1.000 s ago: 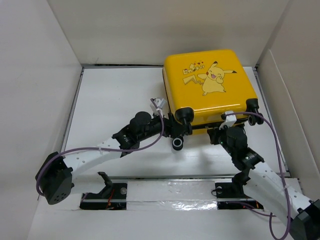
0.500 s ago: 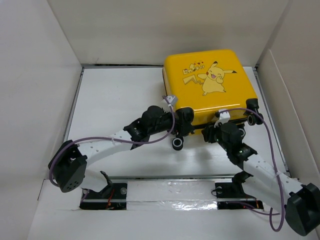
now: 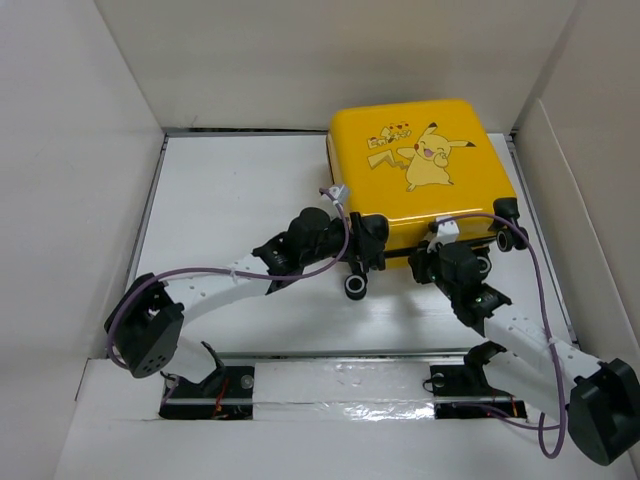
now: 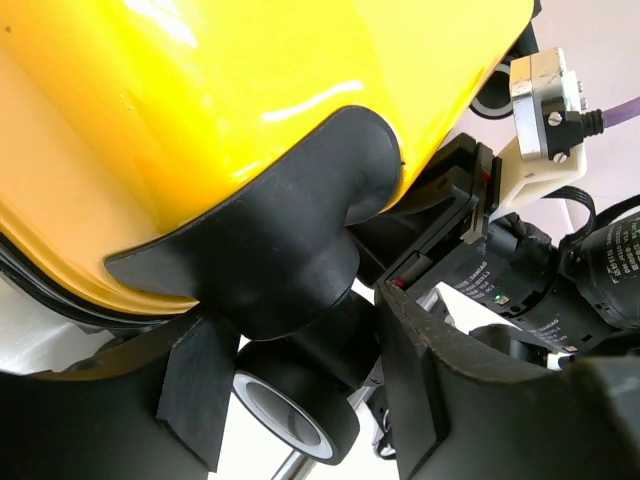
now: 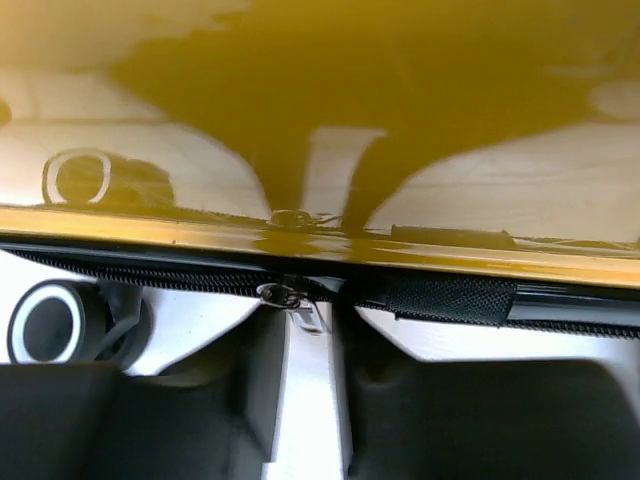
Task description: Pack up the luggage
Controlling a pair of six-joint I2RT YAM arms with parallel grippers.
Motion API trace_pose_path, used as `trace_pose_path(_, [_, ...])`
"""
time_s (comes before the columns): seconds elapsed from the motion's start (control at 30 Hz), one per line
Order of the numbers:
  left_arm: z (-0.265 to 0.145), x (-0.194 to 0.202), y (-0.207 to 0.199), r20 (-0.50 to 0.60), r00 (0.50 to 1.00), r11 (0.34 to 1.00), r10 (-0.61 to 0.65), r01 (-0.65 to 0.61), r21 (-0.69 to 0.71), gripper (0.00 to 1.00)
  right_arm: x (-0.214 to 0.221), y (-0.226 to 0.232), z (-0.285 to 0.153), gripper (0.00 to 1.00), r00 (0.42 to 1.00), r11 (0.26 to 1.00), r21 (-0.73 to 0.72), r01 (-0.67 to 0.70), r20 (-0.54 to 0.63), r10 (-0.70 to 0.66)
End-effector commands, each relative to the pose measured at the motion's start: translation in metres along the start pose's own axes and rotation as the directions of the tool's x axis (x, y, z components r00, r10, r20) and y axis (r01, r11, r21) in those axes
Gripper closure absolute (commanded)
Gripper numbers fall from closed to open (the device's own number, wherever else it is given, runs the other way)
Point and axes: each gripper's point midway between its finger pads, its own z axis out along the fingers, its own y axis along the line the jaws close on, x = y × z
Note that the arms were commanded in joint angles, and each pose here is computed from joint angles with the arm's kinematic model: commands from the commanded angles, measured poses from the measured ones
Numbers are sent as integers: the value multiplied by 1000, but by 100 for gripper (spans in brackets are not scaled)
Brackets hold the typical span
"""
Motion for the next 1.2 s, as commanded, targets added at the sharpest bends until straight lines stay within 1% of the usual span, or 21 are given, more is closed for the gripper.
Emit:
trace_pose_path(0.0, [0, -11, -31, 49, 993, 987, 103, -108, 117, 86, -62, 13, 2, 82, 981, 999, -48, 1, 193, 8])
trace_pose_path(0.07, [-3, -13, -31, 60, 993, 988, 101, -107, 112, 100, -65, 14, 1, 91, 980, 999, -51, 4, 197, 6])
trace_pose_path(0.1, [-4, -13, -31, 65, 993, 988, 101, -108, 111, 100, -67, 14, 0, 100, 979, 999, -50, 2, 202, 8])
trace_pose_path(0.23, [-16, -18, -31, 98, 989, 987, 112, -123, 107, 100, -76, 10, -9, 100, 970, 999, -36, -9, 242, 17])
trace_pose_path(0.3, [-26, -27, -26, 139, 984, 988, 114, -127, 87, 100, -74, 4, -14, 100, 967, 999, -11, -30, 251, 32])
trace_pose_path(0.33, [-30, -32, -24, 157, 982, 989, 110, -124, 83, 100, -72, -2, -16, 100, 967, 999, 15, -42, 250, 36])
trace_pose_path(0.37, [-40, -41, -26, 192, 976, 988, 107, -125, 86, 100, -64, -6, -16, 100, 974, 998, 35, -57, 222, 48])
trace_pose_path(0.4, [-45, -41, -18, 201, 974, 990, 101, -118, 73, 100, -61, -12, -17, 100, 976, 996, 62, -70, 213, 55])
trace_pose_path(0.47, [-60, -60, -12, 264, 959, 992, 99, -116, 49, 100, -53, -24, -22, 100, 976, 988, 110, -105, 202, 82])
trace_pose_path(0.53, [-70, -70, 1, 295, 950, 994, 98, -108, 15, 100, -51, -40, -29, 100, 969, 977, 157, -146, 220, 110])
trace_pose_path(0.67, [-89, -87, -3, 349, 933, 993, 88, -108, 37, 100, -50, -60, -46, 100, 961, 958, 221, -185, 243, 130])
trace_pose_path(0.77, [-90, -90, -3, 354, 931, 993, 91, -111, 37, 100, -62, -68, -64, 100, 951, 945, 261, -198, 283, 121])
trace_pose_path(0.87, [-85, -84, -4, 331, 940, 992, 87, -113, 61, 100, -69, -59, -63, 100, 952, 963, 211, -167, 287, 102])
trace_pose_path(0.9, [-83, -81, -6, 319, 944, 990, 85, -116, 79, 100, -62, -56, -55, 100, 964, 969, 201, -147, 248, 95])
trace_pose_path(0.93, [-80, -75, -9, 296, 951, 988, 89, -121, 93, 100, -58, -47, -49, 100, 971, 979, 158, -132, 217, 96])
trace_pose_path(0.97, [-74, -68, -9, 275, 954, 986, 116, -144, 83, 100, -55, -41, -44, 100, 975, 983, 133, -125, 202, 97])
trace_pose_path(1.0, [-70, -52, -24, 236, 960, 978, 151, -179, 102, 100, -46, -36, -35, 100, 982, 987, 116, -108, 166, 88])
trace_pose_path(1.07, [-63, -36, -34, 194, 959, 969, 206, -227, 98, 100, -48, -20, -27, 100, 983, 995, 44, -89, 168, 80])
trace_pose_path(1.1, [-62, -30, -37, 175, 956, 965, 234, -251, 81, 100, -43, -10, -22, 100, 987, 997, 14, -75, 144, 72])
trace_pose_path(1.13, [-61, -20, -43, 160, 956, 962, 244, -259, 82, 100, -42, -4, -20, 100, 988, 998, -5, -67, 139, 67])
trace_pose_path(1.17, [-61, -22, -39, 167, 957, 966, 239, -251, 59, 100, -44, 1, -19, 100, 987, 998, -20, -65, 143, 67])
